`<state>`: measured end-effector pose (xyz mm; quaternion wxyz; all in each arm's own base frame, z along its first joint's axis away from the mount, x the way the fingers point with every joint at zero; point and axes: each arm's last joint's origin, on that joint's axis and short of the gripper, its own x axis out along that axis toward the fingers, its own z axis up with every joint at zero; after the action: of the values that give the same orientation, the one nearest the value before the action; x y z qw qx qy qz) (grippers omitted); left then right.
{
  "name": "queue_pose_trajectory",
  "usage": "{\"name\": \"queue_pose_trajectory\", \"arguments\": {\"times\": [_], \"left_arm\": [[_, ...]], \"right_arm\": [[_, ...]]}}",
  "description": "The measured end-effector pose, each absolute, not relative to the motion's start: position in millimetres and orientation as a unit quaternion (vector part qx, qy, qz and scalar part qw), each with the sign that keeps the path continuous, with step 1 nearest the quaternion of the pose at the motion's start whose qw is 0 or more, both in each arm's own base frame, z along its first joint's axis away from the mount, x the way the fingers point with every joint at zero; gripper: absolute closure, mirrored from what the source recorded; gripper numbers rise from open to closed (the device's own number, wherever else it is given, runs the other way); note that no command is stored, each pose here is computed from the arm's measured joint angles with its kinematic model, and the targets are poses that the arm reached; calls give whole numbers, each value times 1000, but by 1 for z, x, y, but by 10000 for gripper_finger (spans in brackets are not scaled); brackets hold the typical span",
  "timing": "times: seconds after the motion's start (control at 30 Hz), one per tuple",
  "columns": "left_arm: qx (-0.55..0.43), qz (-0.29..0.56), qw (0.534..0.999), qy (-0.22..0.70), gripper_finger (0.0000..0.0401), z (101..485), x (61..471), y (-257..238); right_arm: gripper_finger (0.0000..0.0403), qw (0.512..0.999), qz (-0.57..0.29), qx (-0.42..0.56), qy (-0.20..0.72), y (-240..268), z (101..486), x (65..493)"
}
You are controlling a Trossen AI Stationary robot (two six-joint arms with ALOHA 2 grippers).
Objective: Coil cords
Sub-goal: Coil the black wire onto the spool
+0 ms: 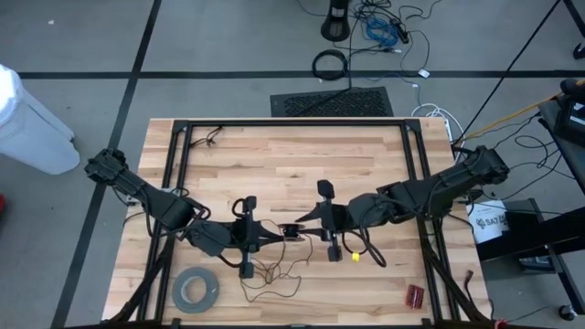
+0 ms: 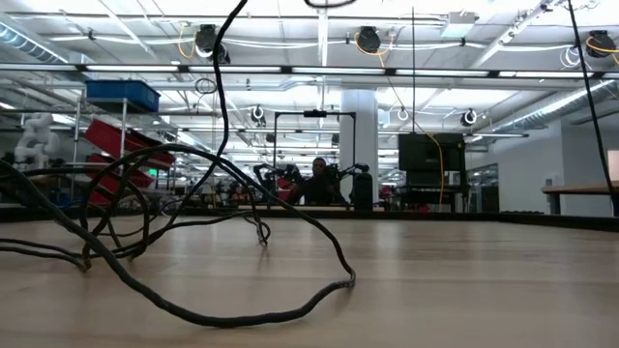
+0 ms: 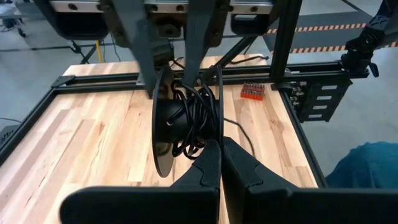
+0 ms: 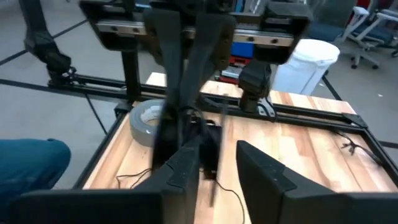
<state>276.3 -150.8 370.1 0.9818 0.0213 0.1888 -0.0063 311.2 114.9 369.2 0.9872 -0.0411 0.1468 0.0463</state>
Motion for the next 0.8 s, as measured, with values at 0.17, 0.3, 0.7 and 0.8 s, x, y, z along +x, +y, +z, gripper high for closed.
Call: {"name": "queue_pose_trajectory", "arguments": {"times": [0.17, 0.3, 0.7, 0.8], "left_arm": [[21, -6, 982, 188, 400, 370, 276, -151], [23, -9, 983, 183, 400, 371, 277, -151], [26, -16, 984, 177, 388, 372, 277, -152], [23, -14, 986, 167, 369, 374, 277, -154]], "right_arm": [[362, 987, 48, -46, 147, 115, 369, 311], [396, 987, 47, -49, 149, 116, 367, 313], [402, 986, 48, -53, 152, 119, 363, 317], [402, 986, 47, -53, 152, 119, 364, 315]]}}
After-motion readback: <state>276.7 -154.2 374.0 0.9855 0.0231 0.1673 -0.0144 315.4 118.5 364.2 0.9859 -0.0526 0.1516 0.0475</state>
